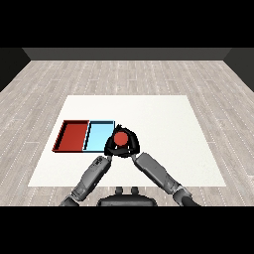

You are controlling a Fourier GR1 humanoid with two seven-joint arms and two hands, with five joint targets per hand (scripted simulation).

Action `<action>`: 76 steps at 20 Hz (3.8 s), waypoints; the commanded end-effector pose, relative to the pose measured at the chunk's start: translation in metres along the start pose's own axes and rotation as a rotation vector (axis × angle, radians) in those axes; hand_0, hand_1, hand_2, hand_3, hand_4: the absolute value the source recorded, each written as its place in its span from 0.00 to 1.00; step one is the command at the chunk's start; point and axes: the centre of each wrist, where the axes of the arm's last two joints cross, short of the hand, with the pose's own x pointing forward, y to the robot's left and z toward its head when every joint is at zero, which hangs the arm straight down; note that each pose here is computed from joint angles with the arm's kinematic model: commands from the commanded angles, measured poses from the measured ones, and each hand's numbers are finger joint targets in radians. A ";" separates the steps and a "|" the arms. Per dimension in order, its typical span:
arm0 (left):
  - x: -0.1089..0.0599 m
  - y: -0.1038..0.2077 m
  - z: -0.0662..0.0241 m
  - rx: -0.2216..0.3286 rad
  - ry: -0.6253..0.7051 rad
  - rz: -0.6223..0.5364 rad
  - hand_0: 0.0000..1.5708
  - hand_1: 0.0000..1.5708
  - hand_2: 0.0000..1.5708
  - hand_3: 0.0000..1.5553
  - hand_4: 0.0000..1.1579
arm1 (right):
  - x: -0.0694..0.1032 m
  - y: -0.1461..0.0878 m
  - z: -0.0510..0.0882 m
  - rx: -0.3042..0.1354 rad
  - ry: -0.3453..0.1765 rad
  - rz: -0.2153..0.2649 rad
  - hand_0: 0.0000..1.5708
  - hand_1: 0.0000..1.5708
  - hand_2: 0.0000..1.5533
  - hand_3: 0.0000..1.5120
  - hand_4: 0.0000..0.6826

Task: Pick the red can and put it in the red box

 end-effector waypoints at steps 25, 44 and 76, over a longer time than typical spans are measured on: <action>0.006 -0.004 -0.0135 0.238 -0.041 -0.120 1.00 1.00 0.97 0.94 0.97 | 0.009 0.003 -0.002 0.038 0.012 0.007 0.00 0.00 0.00 0.00 0.00; -0.011 0.045 0.0152 0.290 -0.021 -0.195 1.00 1.00 1.00 0.95 0.98 | 0.057 -0.096 0.009 -0.122 -0.155 -0.014 0.00 0.00 0.00 0.00 0.00; -0.027 0.250 -0.0157 0.656 0.607 -0.745 0.47 0.47 0.47 0.47 0.70 | 0.005 -0.215 0.074 -0.389 0.070 0.161 0.00 0.00 0.00 0.00 0.00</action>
